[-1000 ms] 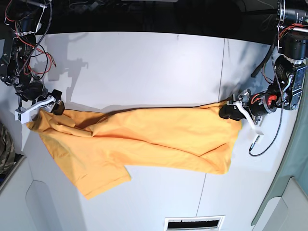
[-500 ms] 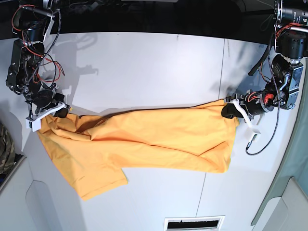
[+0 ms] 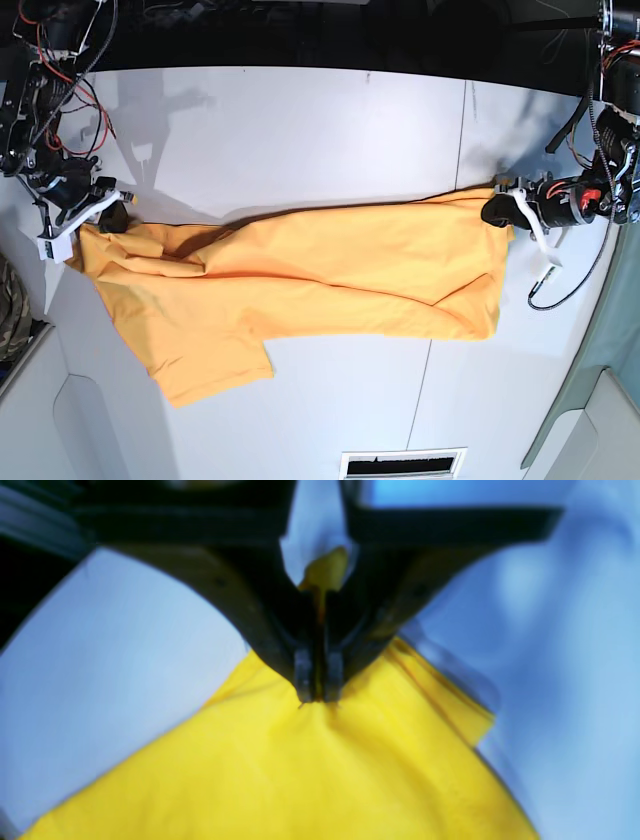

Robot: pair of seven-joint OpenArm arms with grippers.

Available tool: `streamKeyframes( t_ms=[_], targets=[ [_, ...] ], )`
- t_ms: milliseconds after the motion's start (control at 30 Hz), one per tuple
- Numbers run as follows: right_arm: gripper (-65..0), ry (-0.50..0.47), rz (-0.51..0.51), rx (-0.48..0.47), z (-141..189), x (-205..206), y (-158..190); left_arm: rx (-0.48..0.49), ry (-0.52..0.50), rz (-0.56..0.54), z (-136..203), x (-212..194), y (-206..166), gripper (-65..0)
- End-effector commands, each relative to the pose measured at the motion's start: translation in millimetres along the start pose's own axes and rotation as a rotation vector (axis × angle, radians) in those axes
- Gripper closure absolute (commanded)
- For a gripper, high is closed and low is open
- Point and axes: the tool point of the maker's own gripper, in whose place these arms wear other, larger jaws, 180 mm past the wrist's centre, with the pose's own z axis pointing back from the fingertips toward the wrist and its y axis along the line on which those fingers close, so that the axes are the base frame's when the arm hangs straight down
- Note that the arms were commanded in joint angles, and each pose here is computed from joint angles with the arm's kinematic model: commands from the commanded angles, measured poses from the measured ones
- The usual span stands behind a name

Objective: Layout the t-shirt on the table in an organized manner, then fold the t-shirt properly
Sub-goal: 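Pull the shirt edges apart with both grippers to spread it, then regrasp the shirt shoulder with the right gripper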

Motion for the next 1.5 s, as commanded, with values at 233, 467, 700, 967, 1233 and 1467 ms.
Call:
streamKeyframes(
  t_ms=[233,467,700,967,1233,1467],
  targets=[
    [0.0,-0.058,0.015,-0.007,59.5,-22.5,1.5,-0.007,-0.065,-0.153,33.7,32.8,-13.2,0.0],
    [0.0,-0.121,0.004,-0.075,93.7,-15.8,-19.4,-0.017,-0.088,-0.190,38.9,43.2,-21.4,0.0],
    [0.0,-0.099,-0.003,-0.066,94.3,-19.1,-18.9,-0.021,-0.097,-0.188,39.0,45.6,-22.5,0.0],
    [0.0,-0.222,0.022,-0.143,145.8,11.0,-38.5,0.027,-0.092,-0.228,61.1,53.9,-6.2,0.0],
    [0.0,-0.284,0.200,-0.233,177.7,67.5,-64.2,0.017,-0.160,-0.384,81.6,88.7,-34.9,0.0],
    [-1.1,-0.215,0.155,-0.206,162.8,50.6,-68.0,0.001,-0.174,-0.378,76.8,90.2,-41.1,0.0]
  ],
)
